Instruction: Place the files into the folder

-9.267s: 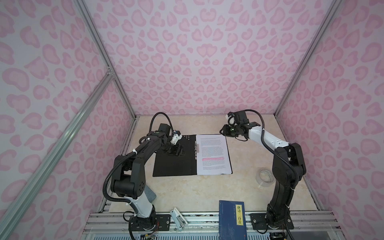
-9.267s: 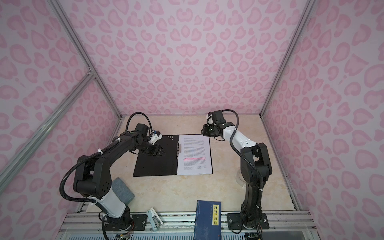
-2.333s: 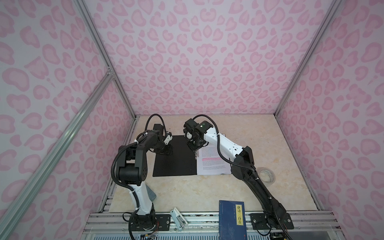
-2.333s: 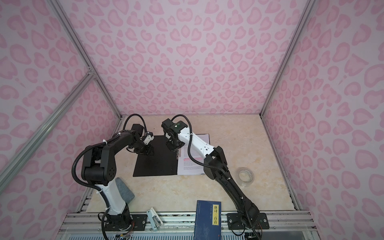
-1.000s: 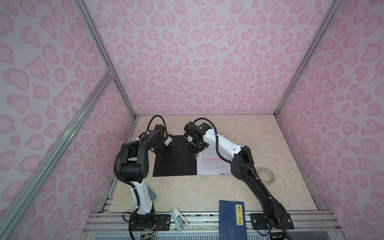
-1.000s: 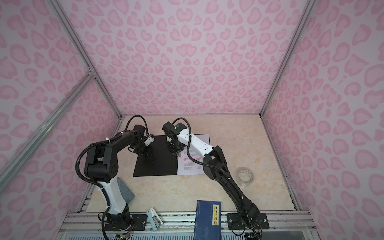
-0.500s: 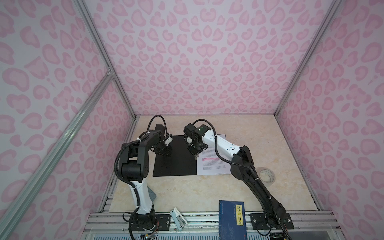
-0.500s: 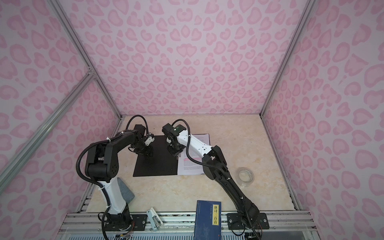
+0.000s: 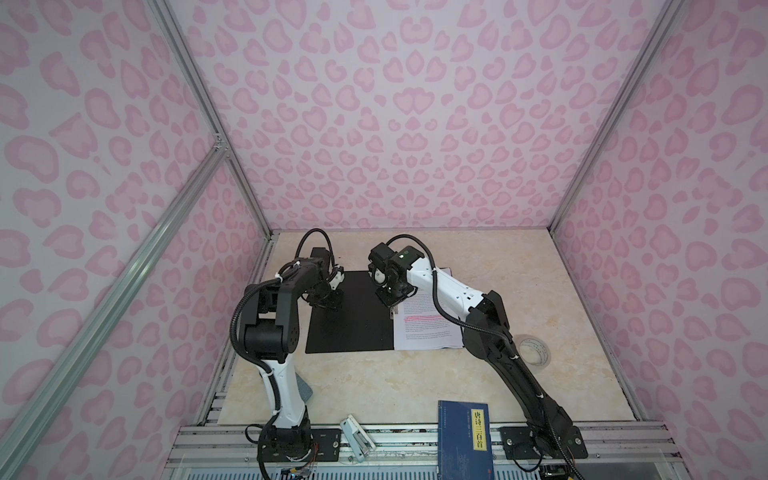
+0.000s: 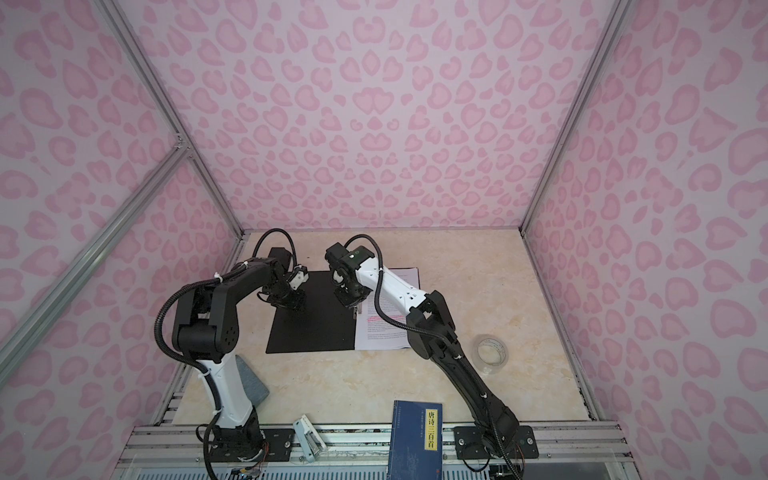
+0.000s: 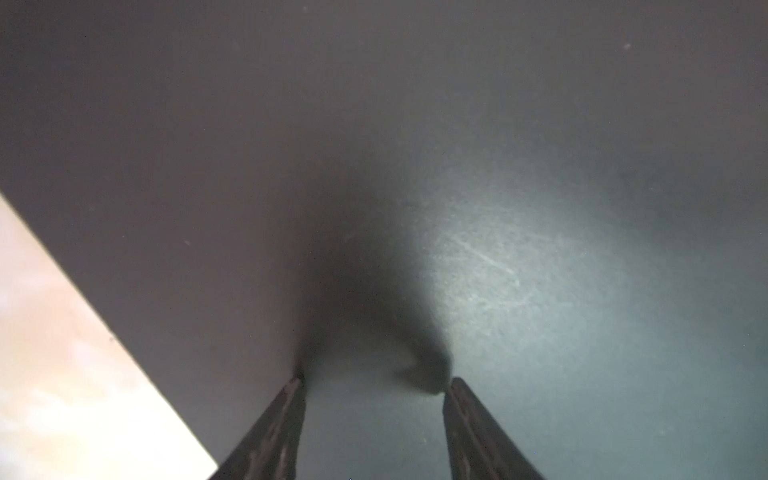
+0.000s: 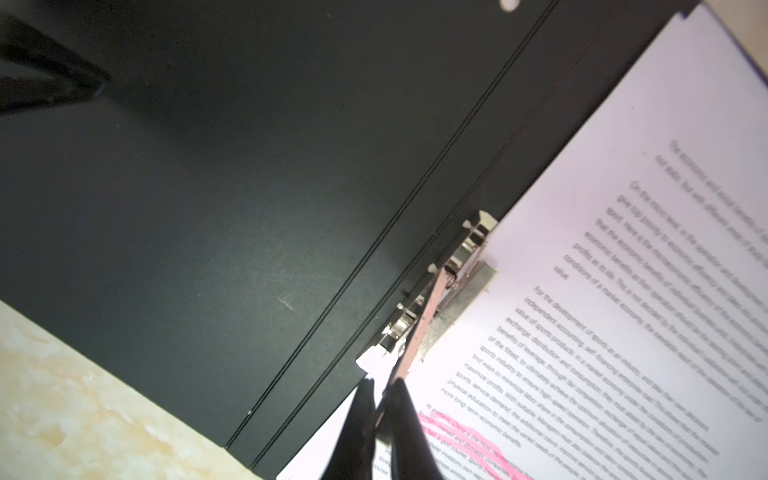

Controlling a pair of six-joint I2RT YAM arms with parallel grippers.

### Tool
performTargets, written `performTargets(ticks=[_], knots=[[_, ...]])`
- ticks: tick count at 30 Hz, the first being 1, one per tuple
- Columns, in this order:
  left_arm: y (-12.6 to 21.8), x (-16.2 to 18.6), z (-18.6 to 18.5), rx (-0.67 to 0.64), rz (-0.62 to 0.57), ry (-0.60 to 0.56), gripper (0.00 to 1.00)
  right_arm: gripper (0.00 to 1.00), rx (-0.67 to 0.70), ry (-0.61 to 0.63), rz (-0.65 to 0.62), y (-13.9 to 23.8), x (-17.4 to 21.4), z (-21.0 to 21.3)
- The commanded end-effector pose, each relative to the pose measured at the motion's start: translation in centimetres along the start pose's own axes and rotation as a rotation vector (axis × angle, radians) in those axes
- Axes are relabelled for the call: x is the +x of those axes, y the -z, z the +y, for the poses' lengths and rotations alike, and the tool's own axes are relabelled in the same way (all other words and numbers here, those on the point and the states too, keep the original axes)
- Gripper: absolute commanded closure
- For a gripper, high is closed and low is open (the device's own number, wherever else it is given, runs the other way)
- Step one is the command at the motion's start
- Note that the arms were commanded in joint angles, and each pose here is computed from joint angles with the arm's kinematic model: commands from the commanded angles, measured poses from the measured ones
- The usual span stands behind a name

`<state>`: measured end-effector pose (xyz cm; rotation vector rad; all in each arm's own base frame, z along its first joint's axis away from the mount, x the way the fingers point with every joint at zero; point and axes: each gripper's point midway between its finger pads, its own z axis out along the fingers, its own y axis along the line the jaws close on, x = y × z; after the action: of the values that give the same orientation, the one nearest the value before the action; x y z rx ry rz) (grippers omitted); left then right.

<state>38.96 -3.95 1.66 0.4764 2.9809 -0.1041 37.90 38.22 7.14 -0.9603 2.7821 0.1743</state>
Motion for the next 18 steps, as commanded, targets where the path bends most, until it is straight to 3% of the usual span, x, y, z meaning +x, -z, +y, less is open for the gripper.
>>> performTargets(ticks=[1, 18], knots=[[-0.7, 0.7, 0.1, 0.004, 0.031, 0.004, 0.42, 0.87, 0.025, 0.011, 0.053, 0.0, 1.1, -0.8], [-0.4, 0.3, -0.2, 0.016, 0.025, 0.008, 0.42, 0.84, -0.031, 0.037, -0.005, 2.2, -0.3, 0.4]])
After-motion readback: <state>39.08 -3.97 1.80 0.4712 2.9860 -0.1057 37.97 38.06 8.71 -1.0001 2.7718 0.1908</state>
